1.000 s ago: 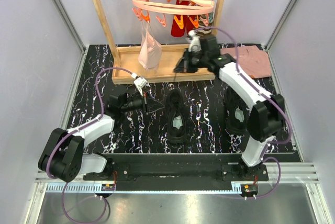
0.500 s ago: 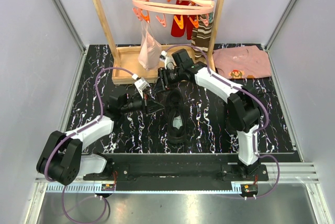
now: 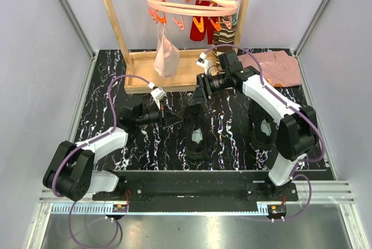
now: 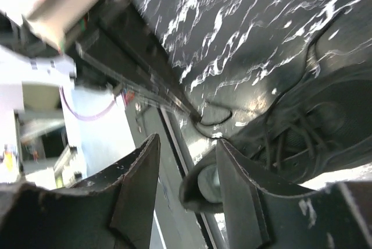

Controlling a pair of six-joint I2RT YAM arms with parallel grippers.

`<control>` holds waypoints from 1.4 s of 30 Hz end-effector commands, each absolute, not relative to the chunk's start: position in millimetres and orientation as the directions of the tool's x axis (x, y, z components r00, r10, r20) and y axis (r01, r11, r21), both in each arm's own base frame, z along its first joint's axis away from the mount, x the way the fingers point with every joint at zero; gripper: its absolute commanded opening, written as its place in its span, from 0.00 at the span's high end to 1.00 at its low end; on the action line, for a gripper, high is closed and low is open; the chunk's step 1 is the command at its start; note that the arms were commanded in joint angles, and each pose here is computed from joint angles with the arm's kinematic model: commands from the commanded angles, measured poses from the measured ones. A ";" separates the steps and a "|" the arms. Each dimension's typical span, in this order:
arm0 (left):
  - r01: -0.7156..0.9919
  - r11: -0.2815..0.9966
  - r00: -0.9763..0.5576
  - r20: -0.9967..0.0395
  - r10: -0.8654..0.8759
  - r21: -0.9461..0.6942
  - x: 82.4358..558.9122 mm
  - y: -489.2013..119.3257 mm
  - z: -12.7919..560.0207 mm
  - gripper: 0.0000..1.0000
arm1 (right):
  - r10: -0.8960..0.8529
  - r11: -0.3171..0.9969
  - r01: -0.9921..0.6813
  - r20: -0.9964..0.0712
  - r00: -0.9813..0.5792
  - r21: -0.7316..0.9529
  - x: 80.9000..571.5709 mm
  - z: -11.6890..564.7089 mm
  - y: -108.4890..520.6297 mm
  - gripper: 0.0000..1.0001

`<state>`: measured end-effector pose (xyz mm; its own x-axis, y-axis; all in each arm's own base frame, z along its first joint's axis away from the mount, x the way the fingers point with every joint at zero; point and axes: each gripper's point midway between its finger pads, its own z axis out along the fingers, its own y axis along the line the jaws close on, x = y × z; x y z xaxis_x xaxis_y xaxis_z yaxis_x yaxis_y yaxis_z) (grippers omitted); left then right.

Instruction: Tie the shoes

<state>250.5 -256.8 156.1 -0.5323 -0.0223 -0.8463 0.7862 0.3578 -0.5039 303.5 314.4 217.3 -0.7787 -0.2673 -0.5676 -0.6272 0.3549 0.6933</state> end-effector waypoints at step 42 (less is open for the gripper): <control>0.854 0.269 -0.453 -0.891 -0.039 -0.446 265.9 -274.6 189.0 1.00 | -0.469 0.214 -0.841 -0.703 -0.534 0.497 282.7 170.4 324.4 0.70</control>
